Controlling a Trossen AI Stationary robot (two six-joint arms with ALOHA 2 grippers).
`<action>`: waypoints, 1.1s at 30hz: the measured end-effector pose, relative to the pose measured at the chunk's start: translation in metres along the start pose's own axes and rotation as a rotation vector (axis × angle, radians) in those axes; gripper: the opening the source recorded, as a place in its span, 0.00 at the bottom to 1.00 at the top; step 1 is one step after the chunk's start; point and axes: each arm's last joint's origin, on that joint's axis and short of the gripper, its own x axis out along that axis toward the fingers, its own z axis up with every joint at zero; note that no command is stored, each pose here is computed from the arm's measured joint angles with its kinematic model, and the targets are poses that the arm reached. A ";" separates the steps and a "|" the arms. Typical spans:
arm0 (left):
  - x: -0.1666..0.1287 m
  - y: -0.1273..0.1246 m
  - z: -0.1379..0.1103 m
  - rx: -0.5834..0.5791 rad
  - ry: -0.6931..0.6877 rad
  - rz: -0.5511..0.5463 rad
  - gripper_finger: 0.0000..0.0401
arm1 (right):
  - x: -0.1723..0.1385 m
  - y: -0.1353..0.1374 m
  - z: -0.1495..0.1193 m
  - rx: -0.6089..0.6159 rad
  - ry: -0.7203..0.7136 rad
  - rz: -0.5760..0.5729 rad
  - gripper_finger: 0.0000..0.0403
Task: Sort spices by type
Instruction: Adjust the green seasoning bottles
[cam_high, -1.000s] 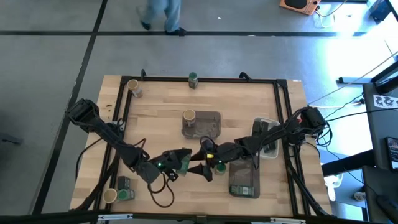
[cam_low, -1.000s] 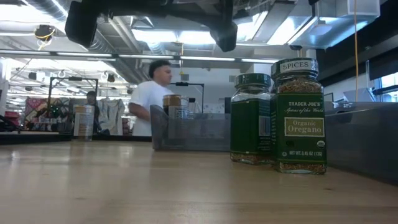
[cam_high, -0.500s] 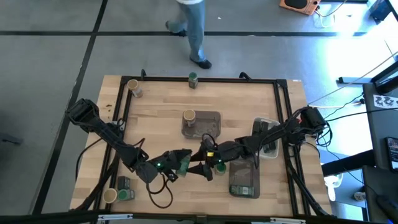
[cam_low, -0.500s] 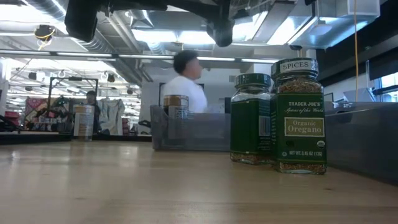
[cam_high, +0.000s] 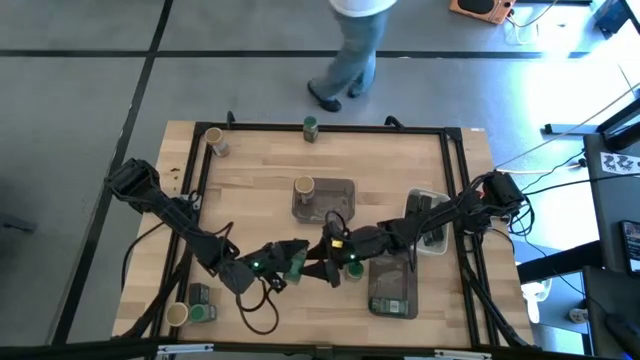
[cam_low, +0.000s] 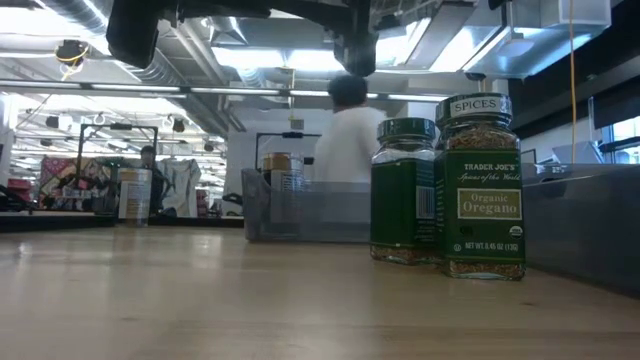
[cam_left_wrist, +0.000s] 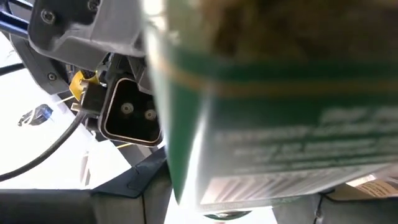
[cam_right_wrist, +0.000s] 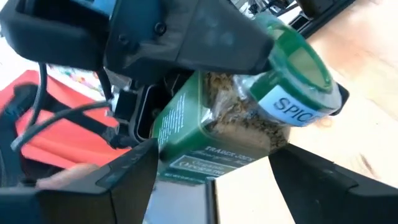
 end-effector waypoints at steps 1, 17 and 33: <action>0.000 0.000 0.000 -0.002 0.000 0.000 0.53 | 0.000 0.000 0.000 0.018 -0.005 0.002 0.75; 0.009 0.000 -0.005 -0.031 0.032 -0.004 0.53 | 0.001 -0.001 0.003 0.223 -0.103 -0.041 0.75; 0.007 0.003 -0.004 -0.033 0.025 0.010 0.57 | 0.005 -0.002 0.000 0.192 -0.077 0.020 0.59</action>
